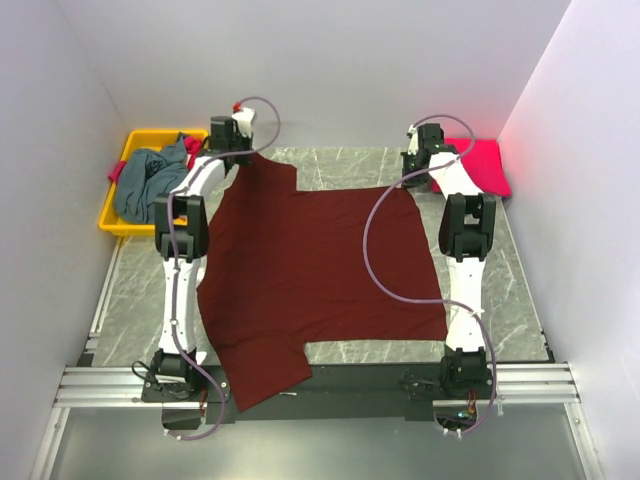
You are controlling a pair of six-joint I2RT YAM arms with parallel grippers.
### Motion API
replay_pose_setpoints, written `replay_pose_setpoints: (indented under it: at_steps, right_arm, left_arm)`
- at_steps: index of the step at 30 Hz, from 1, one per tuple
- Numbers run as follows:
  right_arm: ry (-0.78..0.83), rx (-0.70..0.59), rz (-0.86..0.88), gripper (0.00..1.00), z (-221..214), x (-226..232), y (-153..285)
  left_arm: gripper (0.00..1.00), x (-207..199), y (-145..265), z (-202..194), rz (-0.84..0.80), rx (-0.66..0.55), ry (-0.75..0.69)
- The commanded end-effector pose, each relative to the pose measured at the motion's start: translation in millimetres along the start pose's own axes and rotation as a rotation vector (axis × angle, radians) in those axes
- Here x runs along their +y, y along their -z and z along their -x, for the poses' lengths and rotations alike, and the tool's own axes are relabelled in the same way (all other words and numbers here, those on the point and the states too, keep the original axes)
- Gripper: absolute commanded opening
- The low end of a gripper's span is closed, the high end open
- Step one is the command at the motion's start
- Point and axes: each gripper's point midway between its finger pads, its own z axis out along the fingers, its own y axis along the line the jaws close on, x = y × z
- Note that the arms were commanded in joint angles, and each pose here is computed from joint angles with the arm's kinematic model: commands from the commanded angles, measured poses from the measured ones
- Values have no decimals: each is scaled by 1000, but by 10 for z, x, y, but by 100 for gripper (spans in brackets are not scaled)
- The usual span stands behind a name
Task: Fold and stack the t-shirts
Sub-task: Fold the tshirt
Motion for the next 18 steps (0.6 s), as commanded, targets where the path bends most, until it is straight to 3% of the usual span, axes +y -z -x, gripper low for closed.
replay_pose_setpoints:
  at_steps: [1, 9, 18]
  right_arm:
    - [24, -137, 41, 0, 449, 108, 457]
    - [46, -181, 76, 0, 592, 200, 735]
    - [81, -193, 102, 0, 584, 208, 1062]
  left_arm:
    - [0, -18, 525, 1003, -21, -214, -25]
    - [0, 0, 802, 1101, -46, -219, -30]
    - [0, -88, 1452, 1078, -62, -197, -43]
